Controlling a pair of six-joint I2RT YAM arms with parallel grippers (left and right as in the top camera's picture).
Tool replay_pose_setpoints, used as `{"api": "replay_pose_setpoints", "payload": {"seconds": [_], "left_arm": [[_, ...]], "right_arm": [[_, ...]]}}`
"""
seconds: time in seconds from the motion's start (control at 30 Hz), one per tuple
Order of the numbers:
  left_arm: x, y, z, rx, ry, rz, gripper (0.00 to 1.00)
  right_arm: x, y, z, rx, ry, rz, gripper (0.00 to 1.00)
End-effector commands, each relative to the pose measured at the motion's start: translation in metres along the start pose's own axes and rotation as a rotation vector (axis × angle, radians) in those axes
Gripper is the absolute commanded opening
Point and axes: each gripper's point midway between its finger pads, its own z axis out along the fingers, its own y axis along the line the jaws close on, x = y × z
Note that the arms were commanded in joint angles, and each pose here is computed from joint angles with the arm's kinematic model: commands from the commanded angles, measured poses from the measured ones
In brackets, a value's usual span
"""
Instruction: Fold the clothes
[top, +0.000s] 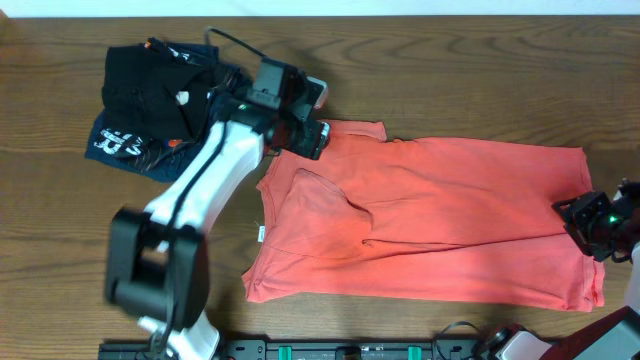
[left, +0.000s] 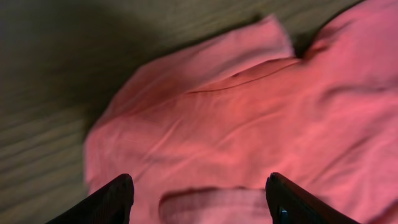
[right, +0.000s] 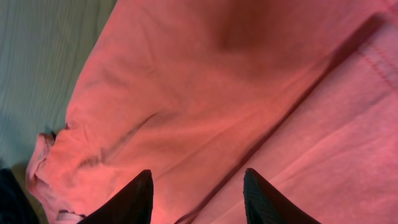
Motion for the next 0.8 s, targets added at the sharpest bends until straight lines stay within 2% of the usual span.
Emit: {"api": "replay_pose_setpoints", "payload": {"seconds": [0.0,0.2,0.4,0.47,0.57,0.7,0.77], "left_arm": [[-0.013,-0.003,0.03,0.07,0.015,0.021,0.7],[-0.029,0.001,0.07,0.076,-0.001,0.033,0.72],[-0.029,0.014,0.089,0.029,-0.012,0.065,0.73],[-0.032,0.015,0.091,0.026,-0.027,0.112,0.69],[-0.038,0.018,0.091,0.006,-0.048,0.127,0.5],[-0.03,0.017,0.088,0.008,-0.016,0.124,0.51],[-0.028,0.012,0.081,0.011,-0.002,0.17,0.52]], "right_arm": [[0.0,0.013,-0.003,-0.025,-0.004,-0.05,0.45],[0.004,0.018,0.0,-0.029,0.011,-0.072,0.45],[0.004,0.018,0.0,-0.018,0.01,-0.078,0.45],[0.003,0.016,0.0,-0.005,0.007,-0.078,0.46],[0.004,0.012,0.0,0.014,0.008,-0.075,0.45],[0.005,0.01,0.0,0.029,0.013,-0.072,0.46],[0.007,0.009,0.0,0.033,0.017,-0.069,0.45]]}}
